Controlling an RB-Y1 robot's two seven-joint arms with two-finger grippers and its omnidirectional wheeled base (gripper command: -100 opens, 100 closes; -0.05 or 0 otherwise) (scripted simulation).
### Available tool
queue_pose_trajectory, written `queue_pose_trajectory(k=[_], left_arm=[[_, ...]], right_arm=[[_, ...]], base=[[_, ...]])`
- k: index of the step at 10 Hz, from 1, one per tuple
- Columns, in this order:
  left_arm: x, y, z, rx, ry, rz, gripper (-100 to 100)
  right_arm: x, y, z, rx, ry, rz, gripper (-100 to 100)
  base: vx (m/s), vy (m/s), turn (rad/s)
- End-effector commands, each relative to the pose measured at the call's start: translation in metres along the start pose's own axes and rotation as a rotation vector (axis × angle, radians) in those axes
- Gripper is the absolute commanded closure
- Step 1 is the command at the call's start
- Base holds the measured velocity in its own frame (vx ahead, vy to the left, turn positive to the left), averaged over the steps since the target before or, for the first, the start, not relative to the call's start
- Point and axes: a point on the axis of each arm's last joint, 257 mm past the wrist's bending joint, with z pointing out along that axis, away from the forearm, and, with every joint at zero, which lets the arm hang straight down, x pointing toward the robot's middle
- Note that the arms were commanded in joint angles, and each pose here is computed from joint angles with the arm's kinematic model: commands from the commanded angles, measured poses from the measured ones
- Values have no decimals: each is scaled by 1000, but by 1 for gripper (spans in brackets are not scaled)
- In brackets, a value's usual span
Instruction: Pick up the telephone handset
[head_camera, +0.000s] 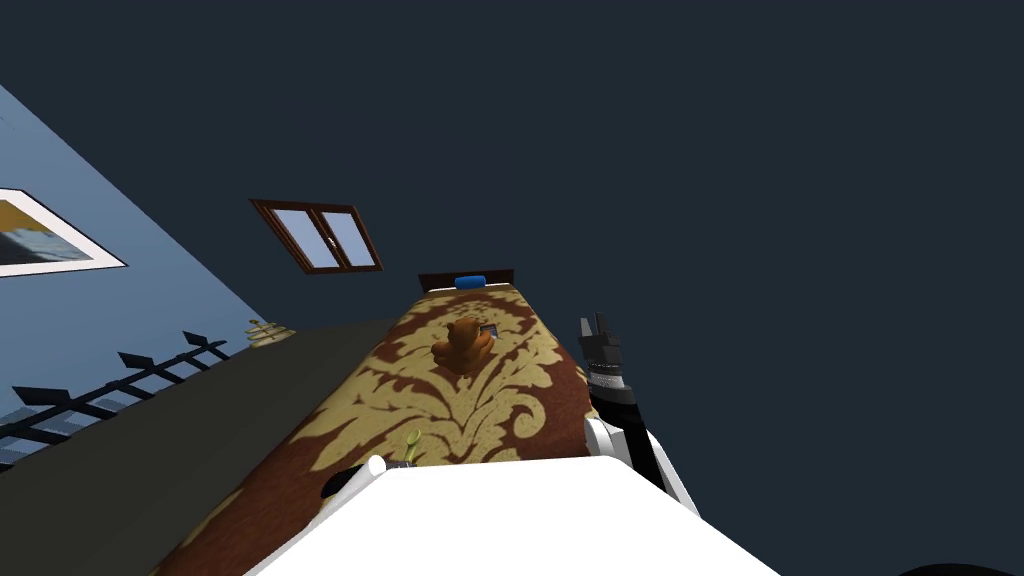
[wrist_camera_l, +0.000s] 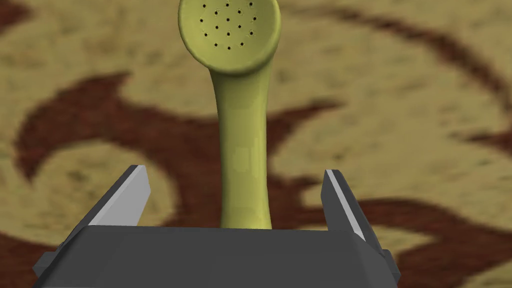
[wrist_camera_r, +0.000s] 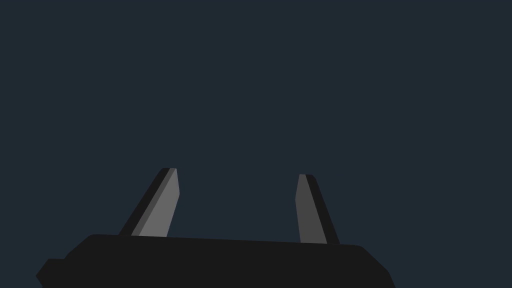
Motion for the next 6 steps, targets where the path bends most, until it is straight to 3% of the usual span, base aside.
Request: queue_pose_trajectory(k=[1,2,3,6], left_arm=[[0,0,0,0,0,0,0],[-7,-5,1,11,-3,-41,-100],[-8,-13,2,29,6,-78,-100],[-21,-14,4,34,-9,-123,-100]], right_arm=[[0,0,0,0,0,0,0],[0,0,0,0,0,0,0],[0,0,0,0,0,0,0],[0,0,0,0,0,0,0]], base=[[0,0,0],[-31,24,-342],[-90,46,-480],[-68,42,-176]])
